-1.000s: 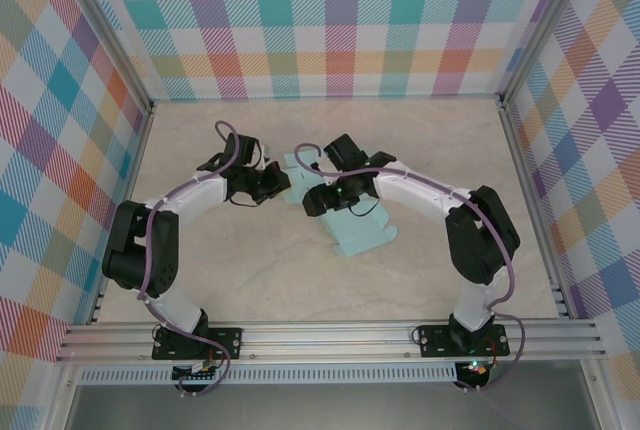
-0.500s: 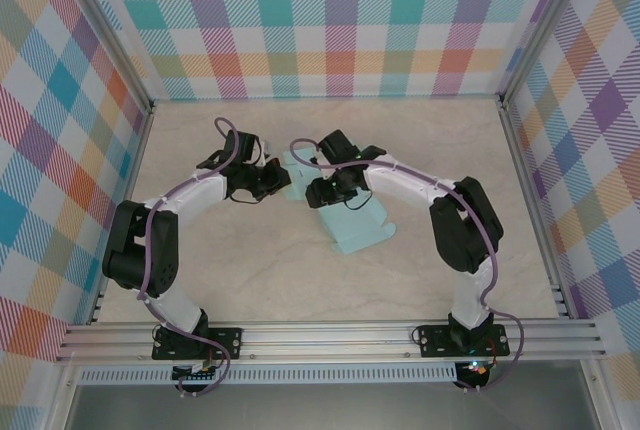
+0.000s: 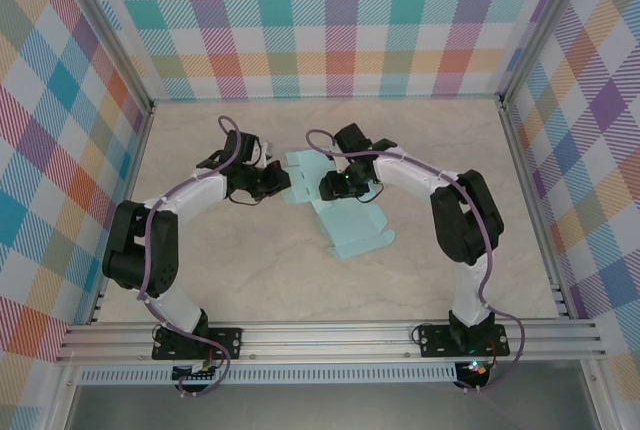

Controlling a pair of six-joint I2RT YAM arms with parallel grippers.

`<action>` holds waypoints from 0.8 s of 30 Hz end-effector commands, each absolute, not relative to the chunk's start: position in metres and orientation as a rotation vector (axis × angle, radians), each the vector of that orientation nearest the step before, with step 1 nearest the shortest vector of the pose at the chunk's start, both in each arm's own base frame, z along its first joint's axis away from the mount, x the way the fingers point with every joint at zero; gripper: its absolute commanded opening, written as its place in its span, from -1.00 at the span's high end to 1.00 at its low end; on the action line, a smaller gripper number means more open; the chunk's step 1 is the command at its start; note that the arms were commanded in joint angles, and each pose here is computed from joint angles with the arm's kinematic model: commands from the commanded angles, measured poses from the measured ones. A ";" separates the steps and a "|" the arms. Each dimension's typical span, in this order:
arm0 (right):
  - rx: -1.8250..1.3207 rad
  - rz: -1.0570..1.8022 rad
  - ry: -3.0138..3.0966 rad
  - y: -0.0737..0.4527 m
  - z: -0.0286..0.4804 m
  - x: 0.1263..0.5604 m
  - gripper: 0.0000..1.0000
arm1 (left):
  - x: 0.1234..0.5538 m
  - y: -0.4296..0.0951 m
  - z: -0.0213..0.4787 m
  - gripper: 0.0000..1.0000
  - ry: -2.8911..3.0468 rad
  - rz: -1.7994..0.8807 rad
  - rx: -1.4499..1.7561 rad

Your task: Fold the paper box

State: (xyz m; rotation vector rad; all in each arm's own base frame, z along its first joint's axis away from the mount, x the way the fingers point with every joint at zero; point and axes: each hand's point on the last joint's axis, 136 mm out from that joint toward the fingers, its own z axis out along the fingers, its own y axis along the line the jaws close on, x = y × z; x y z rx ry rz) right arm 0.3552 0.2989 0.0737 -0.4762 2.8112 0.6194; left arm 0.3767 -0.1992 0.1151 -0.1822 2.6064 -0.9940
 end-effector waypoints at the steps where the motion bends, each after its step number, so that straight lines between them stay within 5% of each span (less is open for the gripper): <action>1: -0.409 0.694 2.821 0.302 0.090 0.356 -0.02 | 0.381 -0.204 0.119 1.00 2.580 -1.031 -0.114; 11: -0.005 1.067 2.723 0.316 0.168 0.390 -0.30 | 0.375 -0.211 0.122 1.00 2.554 -1.043 0.001; 24: -0.124 0.791 2.738 0.352 0.164 0.422 -0.53 | 0.367 -0.227 0.137 1.00 2.499 -1.050 0.181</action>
